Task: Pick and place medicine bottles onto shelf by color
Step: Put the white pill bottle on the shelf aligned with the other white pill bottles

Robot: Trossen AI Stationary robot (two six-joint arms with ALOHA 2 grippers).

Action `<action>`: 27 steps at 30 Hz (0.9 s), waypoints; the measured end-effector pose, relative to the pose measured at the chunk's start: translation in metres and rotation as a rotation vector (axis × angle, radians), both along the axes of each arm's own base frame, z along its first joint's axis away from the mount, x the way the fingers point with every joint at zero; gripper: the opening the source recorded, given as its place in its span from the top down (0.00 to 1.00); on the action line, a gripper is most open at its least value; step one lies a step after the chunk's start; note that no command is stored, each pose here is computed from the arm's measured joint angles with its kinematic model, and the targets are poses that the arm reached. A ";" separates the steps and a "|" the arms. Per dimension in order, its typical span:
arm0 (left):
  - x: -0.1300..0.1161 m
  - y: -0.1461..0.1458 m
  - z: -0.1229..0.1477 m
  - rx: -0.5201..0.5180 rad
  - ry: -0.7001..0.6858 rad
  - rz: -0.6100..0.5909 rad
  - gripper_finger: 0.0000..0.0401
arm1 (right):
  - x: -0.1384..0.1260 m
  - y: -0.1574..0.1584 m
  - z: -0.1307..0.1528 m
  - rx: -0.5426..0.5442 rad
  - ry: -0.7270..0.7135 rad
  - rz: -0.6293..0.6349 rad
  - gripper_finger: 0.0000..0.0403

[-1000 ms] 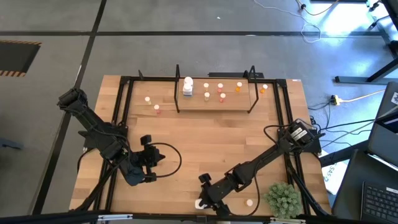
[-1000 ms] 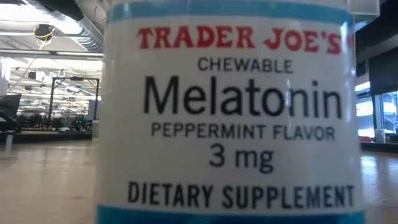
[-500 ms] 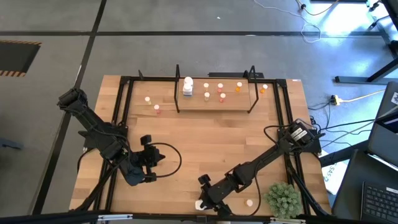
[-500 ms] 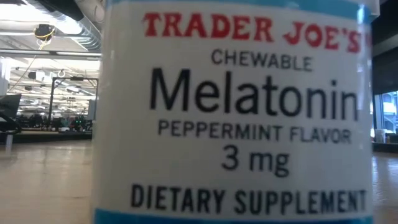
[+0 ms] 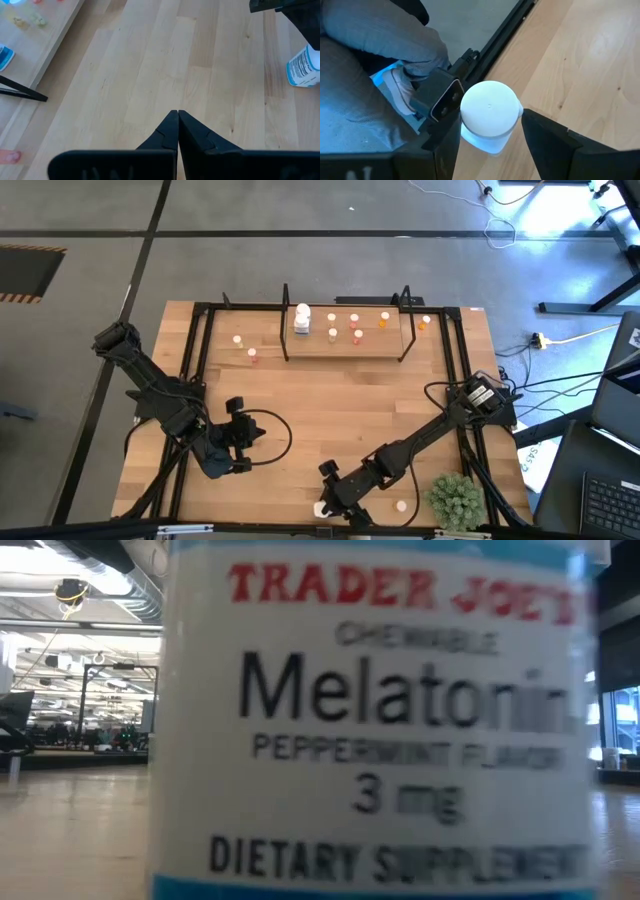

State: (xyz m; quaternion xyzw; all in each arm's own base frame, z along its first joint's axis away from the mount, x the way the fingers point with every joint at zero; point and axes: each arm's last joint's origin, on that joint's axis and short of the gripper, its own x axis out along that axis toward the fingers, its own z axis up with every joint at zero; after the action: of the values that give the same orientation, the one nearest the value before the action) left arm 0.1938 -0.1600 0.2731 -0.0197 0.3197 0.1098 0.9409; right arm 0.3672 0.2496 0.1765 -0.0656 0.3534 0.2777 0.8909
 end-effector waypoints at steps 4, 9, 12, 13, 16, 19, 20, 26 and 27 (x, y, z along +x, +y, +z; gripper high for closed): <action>0.000 0.000 0.000 0.000 0.000 0.000 1.00 | 0.000 0.000 0.000 -0.008 -0.006 -0.011 0.48; 0.000 0.000 0.000 0.000 0.000 0.000 1.00 | 0.000 0.000 0.000 -0.009 -0.006 -0.014 0.48; 0.000 0.000 0.000 0.000 0.000 0.000 1.00 | 0.000 0.000 0.000 -0.009 -0.004 -0.015 0.48; 0.000 0.000 0.000 0.000 0.000 0.000 1.00 | 0.000 -0.001 0.000 -0.009 -0.004 -0.015 0.48; 0.000 0.000 0.000 0.000 0.000 0.000 1.00 | 0.000 -0.001 0.000 -0.009 -0.003 -0.016 0.49; 0.000 0.000 0.000 0.000 0.000 0.000 1.00 | 0.000 -0.001 0.000 -0.011 -0.002 -0.016 0.53; 0.000 0.000 0.000 0.000 0.000 0.000 1.00 | 0.000 -0.001 0.000 -0.012 -0.002 -0.015 0.55; 0.000 0.000 0.000 0.000 0.000 0.000 1.00 | 0.001 -0.001 0.000 -0.012 -0.001 -0.016 0.63; 0.000 0.000 0.000 0.000 0.000 0.000 1.00 | 0.001 -0.001 0.000 -0.013 -0.001 -0.016 0.63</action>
State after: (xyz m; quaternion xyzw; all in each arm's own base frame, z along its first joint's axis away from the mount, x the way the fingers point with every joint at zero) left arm 0.1938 -0.1600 0.2731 -0.0196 0.3196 0.1099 0.9410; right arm 0.3679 0.2482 0.1767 -0.0688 0.3554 0.2683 0.8927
